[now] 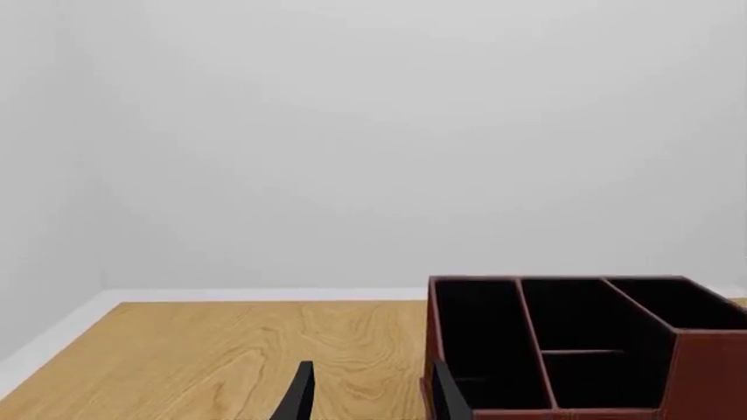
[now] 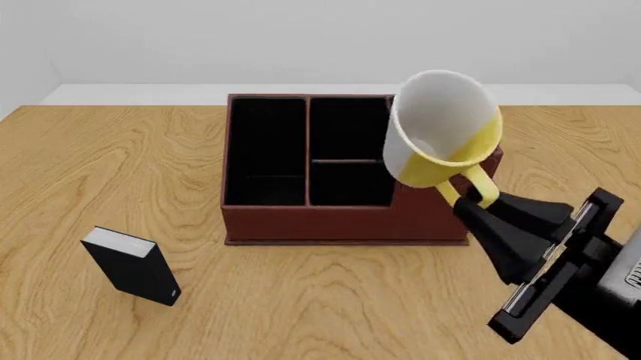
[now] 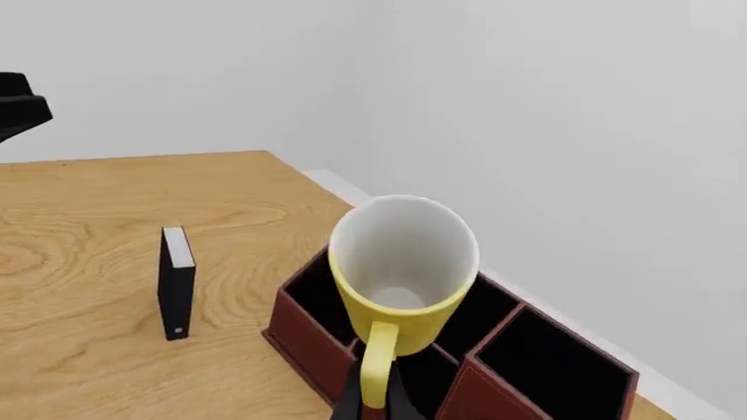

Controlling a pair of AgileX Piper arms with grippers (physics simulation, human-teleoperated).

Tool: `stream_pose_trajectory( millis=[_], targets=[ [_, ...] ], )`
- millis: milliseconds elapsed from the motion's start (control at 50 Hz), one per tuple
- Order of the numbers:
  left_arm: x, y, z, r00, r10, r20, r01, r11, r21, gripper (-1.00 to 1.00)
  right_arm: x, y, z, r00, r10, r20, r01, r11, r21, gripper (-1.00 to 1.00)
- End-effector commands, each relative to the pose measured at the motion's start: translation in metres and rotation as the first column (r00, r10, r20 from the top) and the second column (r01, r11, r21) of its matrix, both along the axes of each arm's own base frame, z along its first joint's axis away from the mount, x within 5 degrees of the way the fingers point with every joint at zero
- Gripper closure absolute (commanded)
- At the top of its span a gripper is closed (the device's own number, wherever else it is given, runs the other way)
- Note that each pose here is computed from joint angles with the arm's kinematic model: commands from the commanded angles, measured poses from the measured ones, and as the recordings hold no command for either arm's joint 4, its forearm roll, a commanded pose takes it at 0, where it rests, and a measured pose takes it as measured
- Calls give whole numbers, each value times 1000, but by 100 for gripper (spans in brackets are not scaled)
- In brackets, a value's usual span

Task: Pick up the yellow and white mug and place it to the right of the caddy.

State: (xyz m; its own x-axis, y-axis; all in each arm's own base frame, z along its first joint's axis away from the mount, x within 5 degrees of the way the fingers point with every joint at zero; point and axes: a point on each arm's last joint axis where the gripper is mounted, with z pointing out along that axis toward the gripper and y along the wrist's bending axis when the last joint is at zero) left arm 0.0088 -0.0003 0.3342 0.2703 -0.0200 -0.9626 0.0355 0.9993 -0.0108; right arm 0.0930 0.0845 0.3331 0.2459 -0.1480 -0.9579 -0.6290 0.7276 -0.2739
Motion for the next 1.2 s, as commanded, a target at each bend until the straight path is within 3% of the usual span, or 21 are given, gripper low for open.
stream_pose_trajectory(
  millis=[20, 220, 620, 840, 1200],
  targets=[
    [2, 0, -4, 1000, -2, -7, 2, 1000, 6, -100, -13, -20, 20, 998, -58, 40, 56, 998, 41, 100],
    [2, 0, -4, 1000, 9, -10, -9, 1000, 5, -100, -21, -34, 29, 991, -127, 50, 124, 990, 61, 100],
    [4, 0, -6, 1000, 4, -15, -4, 1000, 2, -100, -32, -55, 33, 957, -281, 71, 277, 959, 57, 100],
    [4, 0, -7, 1000, 7, -16, -7, 1000, 1, -100, -36, -64, 30, 919, -383, 90, 381, 924, 42, 100],
    [4, 0, -7, 1000, 8, -17, -8, 1000, 1, -100, -38, -71, 30, 878, -471, 81, 469, 882, 51, 100]
  ],
)
